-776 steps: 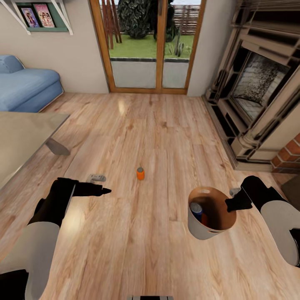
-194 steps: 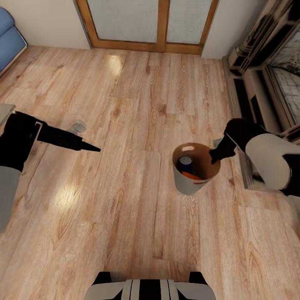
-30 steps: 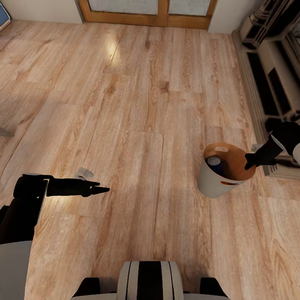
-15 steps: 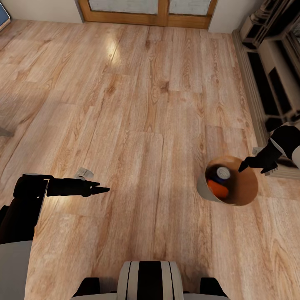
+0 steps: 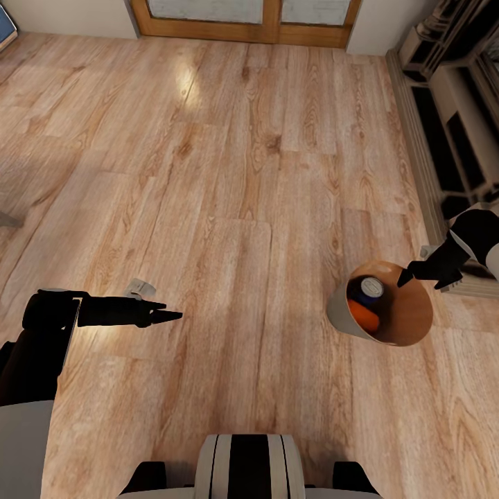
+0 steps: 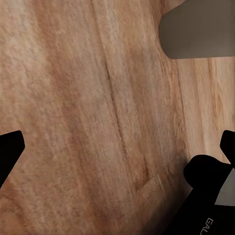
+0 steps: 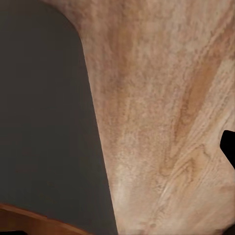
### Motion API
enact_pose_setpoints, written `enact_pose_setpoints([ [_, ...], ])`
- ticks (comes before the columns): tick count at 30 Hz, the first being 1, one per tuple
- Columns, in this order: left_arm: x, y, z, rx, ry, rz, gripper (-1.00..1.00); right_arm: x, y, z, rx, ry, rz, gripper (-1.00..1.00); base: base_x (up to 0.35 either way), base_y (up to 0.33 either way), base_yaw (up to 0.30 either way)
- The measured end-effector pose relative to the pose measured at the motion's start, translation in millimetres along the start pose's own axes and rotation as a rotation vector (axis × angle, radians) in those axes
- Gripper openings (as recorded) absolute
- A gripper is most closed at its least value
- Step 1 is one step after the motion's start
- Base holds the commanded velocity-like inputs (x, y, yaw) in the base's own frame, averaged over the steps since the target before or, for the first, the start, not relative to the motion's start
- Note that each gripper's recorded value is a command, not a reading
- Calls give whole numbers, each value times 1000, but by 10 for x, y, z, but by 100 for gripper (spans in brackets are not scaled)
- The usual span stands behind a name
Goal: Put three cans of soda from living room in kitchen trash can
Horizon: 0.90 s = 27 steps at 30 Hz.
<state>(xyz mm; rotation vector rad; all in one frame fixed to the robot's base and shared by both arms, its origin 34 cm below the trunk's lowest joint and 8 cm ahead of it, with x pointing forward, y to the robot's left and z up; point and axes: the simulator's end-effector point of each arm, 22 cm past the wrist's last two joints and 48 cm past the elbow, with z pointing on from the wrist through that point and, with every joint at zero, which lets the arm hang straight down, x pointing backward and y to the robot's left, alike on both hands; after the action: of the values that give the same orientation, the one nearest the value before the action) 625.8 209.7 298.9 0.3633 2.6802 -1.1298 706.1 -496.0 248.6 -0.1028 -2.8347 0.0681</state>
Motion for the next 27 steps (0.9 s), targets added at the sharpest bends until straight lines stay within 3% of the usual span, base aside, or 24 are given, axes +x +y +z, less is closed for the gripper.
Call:
enact_pose_setpoints([
  [21,-13,-28,38,5,-6,-2,100,93,13,67,-7,28,3,100,0,0,0],
  [27,-99,-111,-48,1,-22,16,100,89,-4,-101,-8,5,5,100,0,0,0],
])
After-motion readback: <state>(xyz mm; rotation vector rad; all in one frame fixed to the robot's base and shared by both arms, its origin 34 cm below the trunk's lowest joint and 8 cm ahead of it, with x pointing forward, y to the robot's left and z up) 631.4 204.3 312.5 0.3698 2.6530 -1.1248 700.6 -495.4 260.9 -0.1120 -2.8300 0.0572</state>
